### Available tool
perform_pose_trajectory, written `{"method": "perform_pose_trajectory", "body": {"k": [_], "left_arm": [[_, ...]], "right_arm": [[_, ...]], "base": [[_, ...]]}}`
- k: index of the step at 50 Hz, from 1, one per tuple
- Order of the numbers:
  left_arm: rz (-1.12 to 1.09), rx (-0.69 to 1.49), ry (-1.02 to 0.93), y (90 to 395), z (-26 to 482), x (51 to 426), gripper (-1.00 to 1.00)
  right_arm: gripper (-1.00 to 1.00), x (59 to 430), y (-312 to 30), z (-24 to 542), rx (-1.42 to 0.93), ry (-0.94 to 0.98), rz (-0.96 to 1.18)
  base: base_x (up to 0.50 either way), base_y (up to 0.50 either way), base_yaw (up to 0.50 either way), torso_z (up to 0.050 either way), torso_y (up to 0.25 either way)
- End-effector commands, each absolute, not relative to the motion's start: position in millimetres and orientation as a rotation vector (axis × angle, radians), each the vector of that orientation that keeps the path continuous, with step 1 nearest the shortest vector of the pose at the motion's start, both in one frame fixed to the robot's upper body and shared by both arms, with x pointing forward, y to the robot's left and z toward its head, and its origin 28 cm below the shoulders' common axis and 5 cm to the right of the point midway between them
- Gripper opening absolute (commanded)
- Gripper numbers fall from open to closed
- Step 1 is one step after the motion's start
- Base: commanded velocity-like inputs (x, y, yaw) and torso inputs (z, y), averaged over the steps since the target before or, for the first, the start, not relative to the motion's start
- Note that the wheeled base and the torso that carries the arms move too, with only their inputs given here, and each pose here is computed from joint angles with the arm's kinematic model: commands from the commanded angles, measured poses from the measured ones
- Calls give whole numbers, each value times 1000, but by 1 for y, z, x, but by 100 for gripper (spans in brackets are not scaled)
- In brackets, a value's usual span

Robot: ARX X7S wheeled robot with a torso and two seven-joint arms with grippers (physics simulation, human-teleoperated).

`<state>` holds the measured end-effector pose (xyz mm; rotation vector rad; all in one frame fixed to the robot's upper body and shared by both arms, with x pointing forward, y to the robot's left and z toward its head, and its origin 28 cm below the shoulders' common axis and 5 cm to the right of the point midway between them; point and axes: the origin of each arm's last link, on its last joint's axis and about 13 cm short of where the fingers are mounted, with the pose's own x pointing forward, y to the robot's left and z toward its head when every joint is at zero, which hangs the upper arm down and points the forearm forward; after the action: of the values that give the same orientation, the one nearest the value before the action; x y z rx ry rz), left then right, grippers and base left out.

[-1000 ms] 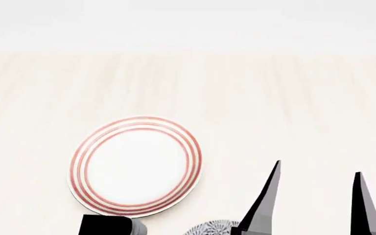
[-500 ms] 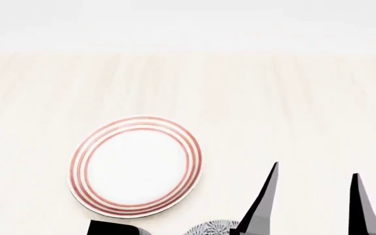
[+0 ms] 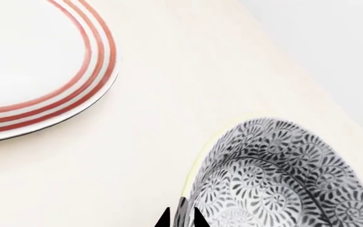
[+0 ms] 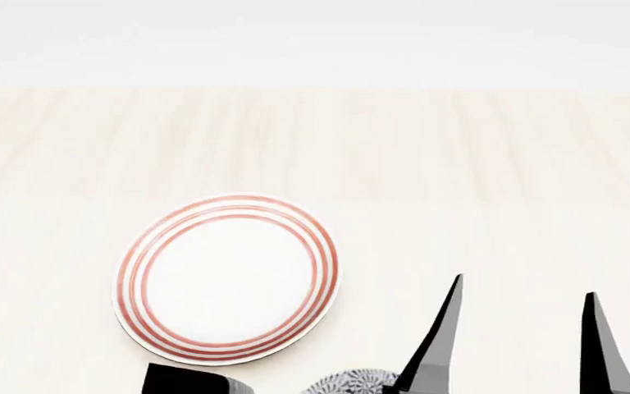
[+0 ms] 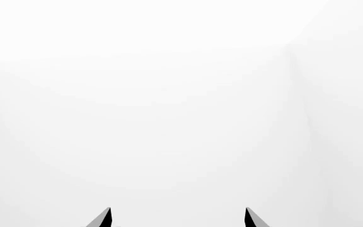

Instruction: Put the bowl on the plate.

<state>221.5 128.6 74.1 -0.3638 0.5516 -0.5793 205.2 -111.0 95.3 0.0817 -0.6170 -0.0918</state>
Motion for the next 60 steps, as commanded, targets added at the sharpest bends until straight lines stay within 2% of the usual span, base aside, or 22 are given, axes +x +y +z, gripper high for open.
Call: {"method": "perform_pose_trajectory", "body": {"k": [1,13,30,47,60], "left_arm": [[-551,-340,433,133,83,235,-100],[-514,-187,243,145,107,269,-100],[-427,-149,97,157,147,305,-100],[-233,-60,62,167,169,357,-100],[-116,-31,94,161,172,387,-100]], "right_arm": [[100,205,-111,95,66,-617,-88],[100,206,-111,95,67,-616,-89],[100,206,-111,95,67,-617,-91],[100,206,-111,94,71,-613,-87],[100,205,-111,94,74,-613,-86]], "base": [[0,0,0,0,0],[0,0,0,0,0],[0,0,0,0,1],[0,0,0,0,0],[0,0,0,0,0]]}}
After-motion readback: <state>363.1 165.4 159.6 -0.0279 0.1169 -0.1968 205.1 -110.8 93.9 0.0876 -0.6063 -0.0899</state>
